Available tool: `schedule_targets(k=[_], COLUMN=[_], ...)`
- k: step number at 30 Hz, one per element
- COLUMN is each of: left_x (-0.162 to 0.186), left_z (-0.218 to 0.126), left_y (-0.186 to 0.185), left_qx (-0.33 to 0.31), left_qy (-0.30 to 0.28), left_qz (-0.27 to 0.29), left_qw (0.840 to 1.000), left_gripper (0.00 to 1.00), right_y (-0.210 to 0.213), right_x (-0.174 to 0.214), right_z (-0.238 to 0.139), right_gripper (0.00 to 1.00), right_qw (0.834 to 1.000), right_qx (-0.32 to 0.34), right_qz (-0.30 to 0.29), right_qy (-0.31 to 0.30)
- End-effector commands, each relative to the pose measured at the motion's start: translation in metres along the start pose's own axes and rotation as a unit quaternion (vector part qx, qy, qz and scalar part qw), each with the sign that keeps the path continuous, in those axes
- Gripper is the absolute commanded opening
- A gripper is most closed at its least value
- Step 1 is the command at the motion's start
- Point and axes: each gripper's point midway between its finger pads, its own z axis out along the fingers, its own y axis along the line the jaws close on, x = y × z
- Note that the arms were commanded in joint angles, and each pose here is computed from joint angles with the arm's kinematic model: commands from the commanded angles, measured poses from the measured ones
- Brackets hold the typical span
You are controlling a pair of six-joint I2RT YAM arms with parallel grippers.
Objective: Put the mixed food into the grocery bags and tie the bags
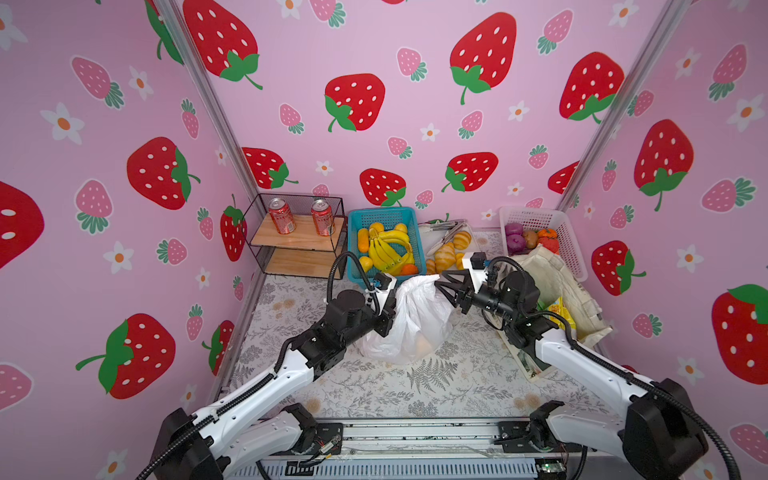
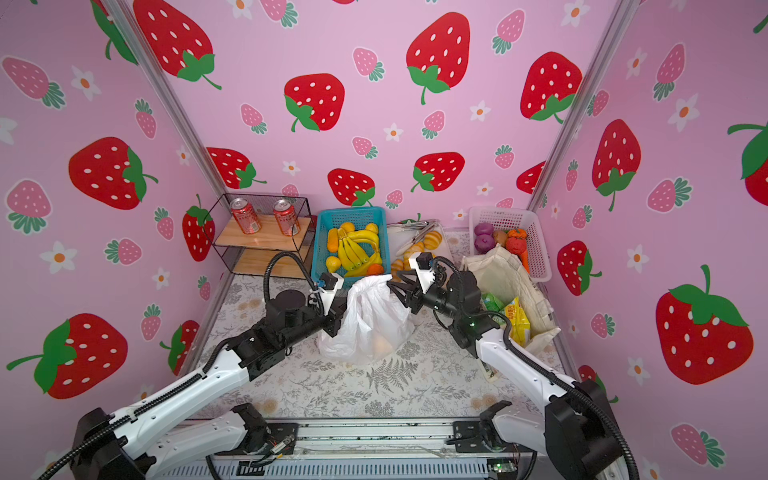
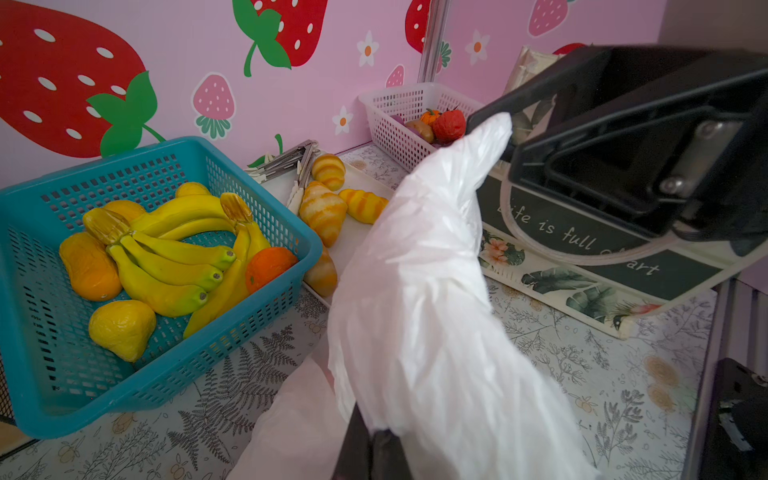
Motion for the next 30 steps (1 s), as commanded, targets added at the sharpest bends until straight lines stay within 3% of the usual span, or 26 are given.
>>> schedule_targets(k=[1, 16, 25, 30], left_x=[-0.009, -0.007, -0.008, -0.007], left_z=[-0.003, -0.003, -0.004, -0.008], left_y=[-0.001, 0.000, 0.001, 0.008], left_qx=[0.004, 0.003, -0.001, -0.022], left_qy=[-0.017, -0.013, -0.014, -0.015], left_qz=[-0.001, 0.000, -0.003, -0.009], left_qw=[1.000, 1.000, 1.000, 1.000], left_gripper=[0.00, 0.00, 0.00, 0.00], right_y=[0.006, 0.009, 0.003, -0.002], right_x=[-0.007, -0.022, -0.019, -0.015], right_z=[0.005, 0.010, 0.006, 0.001], right_gripper=[0.45, 0.31, 0.02, 0.00], right_qw=[1.000, 0.999, 1.000, 1.000], right_qx=[-0.027, -0.042, -0.015, 0.008], right_qz=[-0.016, -0.016, -0.019, -0.022], right_qy=[0.002, -0.015, -0.005, 0.009])
